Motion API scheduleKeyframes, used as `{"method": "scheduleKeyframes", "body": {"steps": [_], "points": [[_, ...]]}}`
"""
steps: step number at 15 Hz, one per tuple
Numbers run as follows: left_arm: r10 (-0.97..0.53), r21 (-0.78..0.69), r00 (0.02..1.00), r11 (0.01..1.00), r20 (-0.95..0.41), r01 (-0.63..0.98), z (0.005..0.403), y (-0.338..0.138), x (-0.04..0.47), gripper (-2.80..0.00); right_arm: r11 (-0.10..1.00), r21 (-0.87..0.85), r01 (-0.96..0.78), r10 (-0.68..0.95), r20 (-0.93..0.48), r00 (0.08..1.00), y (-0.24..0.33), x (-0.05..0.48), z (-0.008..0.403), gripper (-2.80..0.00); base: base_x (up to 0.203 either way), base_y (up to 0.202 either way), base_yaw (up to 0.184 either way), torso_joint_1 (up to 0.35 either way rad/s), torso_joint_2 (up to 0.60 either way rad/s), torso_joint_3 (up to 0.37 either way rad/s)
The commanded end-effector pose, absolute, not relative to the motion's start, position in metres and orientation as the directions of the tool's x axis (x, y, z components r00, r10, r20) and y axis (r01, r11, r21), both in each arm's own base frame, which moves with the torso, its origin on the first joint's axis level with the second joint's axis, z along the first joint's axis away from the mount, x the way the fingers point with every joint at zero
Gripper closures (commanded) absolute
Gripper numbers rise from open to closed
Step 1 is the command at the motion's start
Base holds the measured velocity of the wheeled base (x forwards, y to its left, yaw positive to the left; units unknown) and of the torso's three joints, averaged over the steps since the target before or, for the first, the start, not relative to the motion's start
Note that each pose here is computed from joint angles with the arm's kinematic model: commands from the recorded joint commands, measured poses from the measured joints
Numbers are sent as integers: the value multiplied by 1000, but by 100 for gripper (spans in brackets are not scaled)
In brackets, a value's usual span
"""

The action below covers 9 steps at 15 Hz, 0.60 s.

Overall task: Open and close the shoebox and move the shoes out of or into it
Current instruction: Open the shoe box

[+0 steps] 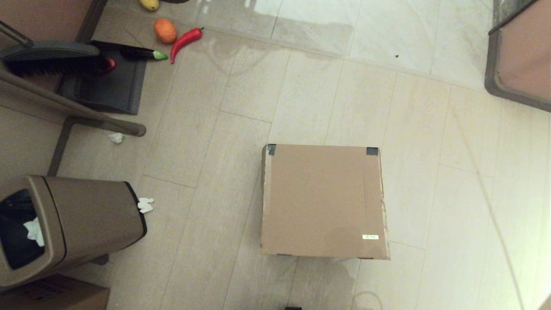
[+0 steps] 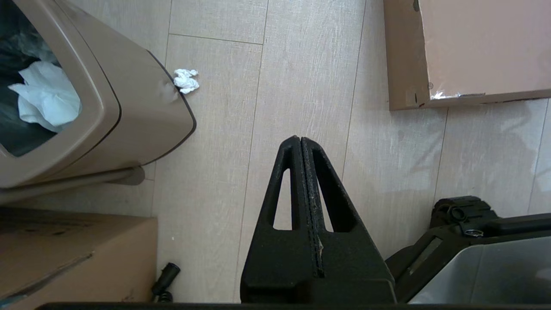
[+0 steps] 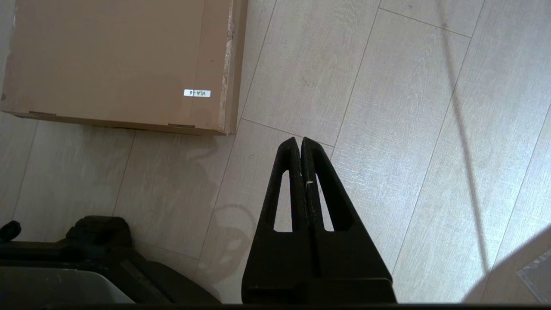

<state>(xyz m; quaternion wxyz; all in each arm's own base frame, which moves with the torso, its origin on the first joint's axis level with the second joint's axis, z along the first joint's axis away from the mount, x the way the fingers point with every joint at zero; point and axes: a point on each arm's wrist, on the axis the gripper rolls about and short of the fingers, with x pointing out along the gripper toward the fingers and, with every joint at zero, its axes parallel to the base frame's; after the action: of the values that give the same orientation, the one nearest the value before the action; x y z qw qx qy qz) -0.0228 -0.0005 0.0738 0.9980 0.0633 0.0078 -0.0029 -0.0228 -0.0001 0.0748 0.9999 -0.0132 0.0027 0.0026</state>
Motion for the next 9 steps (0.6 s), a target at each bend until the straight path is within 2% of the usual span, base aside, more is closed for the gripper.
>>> {"method": "scheduleKeyframes", "body": {"steps": [1, 9], "points": [[-5, 127, 1000, 992, -15, 7, 74, -1, -23, 0, 1000, -31, -6, 6, -8, 1000, 0, -23, 74, 0, 0, 0, 0, 0, 0, 0], [-3, 98, 1000, 995, -15, 5, 74, 0, -23, 0, 1000, -16, -6, 6, -3, 1000, 0, -23, 75, 0, 0, 0, 0, 0, 0, 0]]}}
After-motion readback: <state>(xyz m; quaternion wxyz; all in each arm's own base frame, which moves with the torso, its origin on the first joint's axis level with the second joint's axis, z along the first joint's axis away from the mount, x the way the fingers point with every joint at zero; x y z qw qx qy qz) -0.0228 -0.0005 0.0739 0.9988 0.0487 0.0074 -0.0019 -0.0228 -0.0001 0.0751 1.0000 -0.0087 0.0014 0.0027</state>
